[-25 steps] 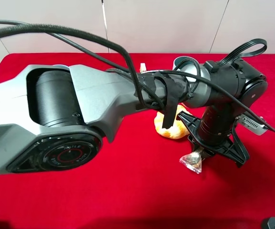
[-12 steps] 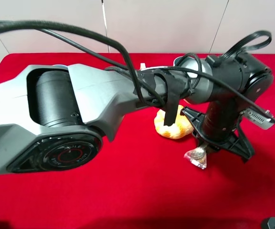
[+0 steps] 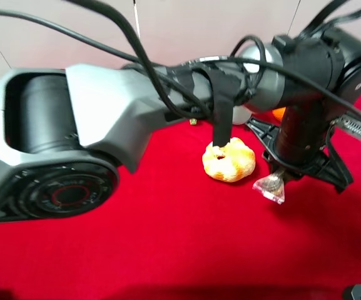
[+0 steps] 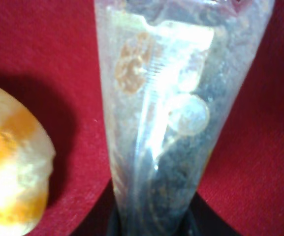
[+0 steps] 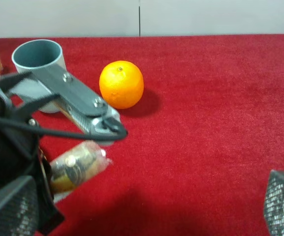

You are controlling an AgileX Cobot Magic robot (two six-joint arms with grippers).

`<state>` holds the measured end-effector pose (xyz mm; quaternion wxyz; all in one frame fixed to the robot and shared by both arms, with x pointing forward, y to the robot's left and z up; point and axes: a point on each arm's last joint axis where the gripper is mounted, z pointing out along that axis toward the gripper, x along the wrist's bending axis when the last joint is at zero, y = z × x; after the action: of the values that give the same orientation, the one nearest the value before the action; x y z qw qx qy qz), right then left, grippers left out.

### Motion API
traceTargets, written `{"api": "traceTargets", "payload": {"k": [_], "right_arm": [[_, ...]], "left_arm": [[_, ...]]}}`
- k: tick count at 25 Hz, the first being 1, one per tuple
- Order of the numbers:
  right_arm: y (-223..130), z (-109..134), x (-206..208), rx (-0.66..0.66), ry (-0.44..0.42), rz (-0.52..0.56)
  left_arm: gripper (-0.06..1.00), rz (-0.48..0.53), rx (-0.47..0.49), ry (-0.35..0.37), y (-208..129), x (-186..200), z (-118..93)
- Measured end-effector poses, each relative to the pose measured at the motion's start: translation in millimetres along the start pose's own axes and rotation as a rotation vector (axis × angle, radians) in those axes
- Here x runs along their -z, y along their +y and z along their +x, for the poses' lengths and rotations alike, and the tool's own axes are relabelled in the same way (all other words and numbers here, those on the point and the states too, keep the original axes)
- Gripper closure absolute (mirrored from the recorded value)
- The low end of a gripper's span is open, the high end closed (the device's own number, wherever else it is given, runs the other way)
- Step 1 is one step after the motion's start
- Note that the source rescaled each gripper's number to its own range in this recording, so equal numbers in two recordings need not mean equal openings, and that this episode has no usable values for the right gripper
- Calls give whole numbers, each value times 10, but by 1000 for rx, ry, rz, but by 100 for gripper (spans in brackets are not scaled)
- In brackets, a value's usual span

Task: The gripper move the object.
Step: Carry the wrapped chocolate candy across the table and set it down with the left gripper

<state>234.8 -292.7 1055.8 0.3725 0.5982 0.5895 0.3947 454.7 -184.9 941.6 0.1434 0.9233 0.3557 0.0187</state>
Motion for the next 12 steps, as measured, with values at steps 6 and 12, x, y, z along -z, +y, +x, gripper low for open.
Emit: {"api": "traceTargets", "payload": {"k": [6,12], "right_arm": [[0,0,0,0,0,0],[0,0,0,0,0,0]], "left_arm": [[94,-71,-7,12,68,331,18],[94,-70,7,18,22,491,43]]}}
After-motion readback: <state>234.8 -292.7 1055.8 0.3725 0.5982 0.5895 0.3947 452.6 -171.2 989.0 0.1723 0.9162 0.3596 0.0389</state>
